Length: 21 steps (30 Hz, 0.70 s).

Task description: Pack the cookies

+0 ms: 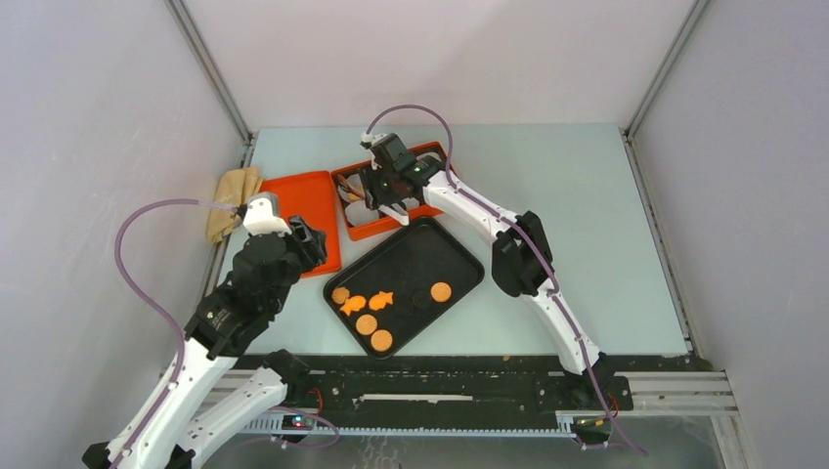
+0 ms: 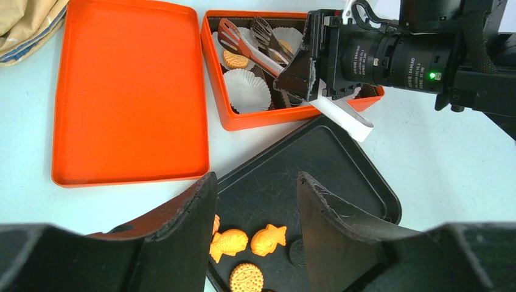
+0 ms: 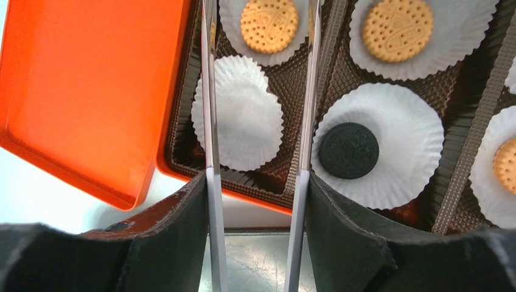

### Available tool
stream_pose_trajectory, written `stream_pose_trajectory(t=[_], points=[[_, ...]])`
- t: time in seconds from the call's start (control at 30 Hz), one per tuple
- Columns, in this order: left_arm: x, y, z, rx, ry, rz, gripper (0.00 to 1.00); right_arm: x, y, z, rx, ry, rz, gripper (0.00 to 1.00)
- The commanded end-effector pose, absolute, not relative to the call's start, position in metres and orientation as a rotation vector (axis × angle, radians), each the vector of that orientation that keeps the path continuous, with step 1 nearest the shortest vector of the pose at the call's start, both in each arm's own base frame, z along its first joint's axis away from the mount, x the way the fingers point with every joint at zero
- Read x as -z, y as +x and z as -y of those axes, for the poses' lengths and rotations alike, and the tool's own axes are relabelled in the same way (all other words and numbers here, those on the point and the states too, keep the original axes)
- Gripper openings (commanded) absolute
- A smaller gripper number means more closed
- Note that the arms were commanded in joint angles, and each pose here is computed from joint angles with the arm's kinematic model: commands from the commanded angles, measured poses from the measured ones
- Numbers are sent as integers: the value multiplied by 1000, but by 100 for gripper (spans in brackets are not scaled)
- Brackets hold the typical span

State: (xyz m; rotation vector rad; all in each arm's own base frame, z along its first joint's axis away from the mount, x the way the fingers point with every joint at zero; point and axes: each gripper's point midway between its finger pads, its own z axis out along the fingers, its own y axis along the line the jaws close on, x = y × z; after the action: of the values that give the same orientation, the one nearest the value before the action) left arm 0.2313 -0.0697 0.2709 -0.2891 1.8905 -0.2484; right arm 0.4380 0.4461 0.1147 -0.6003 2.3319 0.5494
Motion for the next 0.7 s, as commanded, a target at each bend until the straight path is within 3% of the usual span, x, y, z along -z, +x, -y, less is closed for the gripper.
stream_pose_trajectory(t=[0.0,0.2,0.43,0.67], points=[[-285,228,69,279,-277,-1850,56,-167,455,-452,-579,-582,-2171,62],[-290,225,70,311,-273,-1833,56,-205,439,-434,-558,-547,-2123,59],[-287,230,83,361,-253,-1842,56,-250,360,-393,-581,-531,-2062,59],[-279,234,96,407,-229,-1869,56,-220,273,-332,-467,-552,-2177,59]])
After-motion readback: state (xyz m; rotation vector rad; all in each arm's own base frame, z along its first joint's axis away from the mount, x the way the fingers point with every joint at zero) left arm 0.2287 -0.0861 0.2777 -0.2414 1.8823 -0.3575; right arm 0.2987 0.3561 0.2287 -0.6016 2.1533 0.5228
